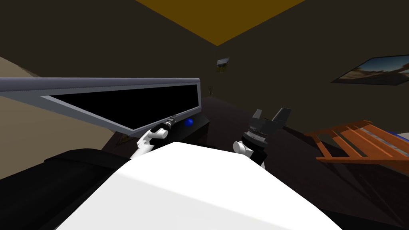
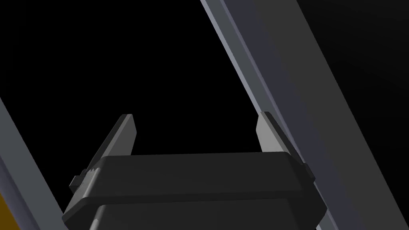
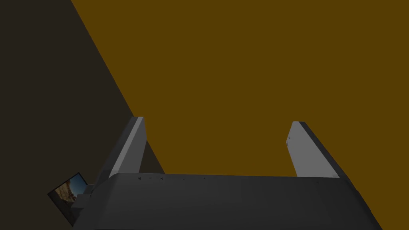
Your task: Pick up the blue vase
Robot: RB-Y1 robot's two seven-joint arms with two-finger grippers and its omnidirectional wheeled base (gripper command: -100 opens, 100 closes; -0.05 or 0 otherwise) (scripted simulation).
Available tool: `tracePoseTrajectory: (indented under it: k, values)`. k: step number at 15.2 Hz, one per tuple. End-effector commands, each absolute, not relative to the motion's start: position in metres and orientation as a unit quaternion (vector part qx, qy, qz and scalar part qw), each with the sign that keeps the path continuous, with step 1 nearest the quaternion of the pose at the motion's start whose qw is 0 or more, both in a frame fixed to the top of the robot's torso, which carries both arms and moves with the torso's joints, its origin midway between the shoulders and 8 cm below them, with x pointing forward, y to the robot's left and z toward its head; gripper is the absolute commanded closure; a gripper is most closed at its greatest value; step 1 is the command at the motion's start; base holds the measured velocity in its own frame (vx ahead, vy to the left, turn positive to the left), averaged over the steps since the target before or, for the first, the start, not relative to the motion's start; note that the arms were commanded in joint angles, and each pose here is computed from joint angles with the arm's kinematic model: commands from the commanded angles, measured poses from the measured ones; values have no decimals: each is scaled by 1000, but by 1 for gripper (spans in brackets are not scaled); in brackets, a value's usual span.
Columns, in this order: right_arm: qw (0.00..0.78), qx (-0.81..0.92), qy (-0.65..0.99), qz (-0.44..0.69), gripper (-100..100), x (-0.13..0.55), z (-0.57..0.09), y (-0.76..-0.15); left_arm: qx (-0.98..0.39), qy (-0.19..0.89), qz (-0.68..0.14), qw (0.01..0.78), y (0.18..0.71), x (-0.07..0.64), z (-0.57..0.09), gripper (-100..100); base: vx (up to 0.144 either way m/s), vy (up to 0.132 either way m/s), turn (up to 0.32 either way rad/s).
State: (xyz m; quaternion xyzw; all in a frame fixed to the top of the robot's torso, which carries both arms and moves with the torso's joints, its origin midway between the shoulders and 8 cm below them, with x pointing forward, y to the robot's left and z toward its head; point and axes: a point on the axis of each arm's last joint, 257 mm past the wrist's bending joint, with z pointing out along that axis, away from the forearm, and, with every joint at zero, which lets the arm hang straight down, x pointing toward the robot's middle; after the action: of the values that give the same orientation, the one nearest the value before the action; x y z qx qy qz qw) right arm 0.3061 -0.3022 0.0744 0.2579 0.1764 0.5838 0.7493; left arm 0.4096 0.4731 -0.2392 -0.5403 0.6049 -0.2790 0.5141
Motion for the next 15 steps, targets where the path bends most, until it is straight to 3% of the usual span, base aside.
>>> tracePoseTrajectory:
  k: [1,15]
  values:
    - [749,258,176,584,0,306,74,-302,-553,611,-265,501,479,405,-250,-100,23,-12,-32]
    - [749,258,176,584,0,306,74,-302,-661,614,-168,397,556,356,-313,-100,30,-12,-95]
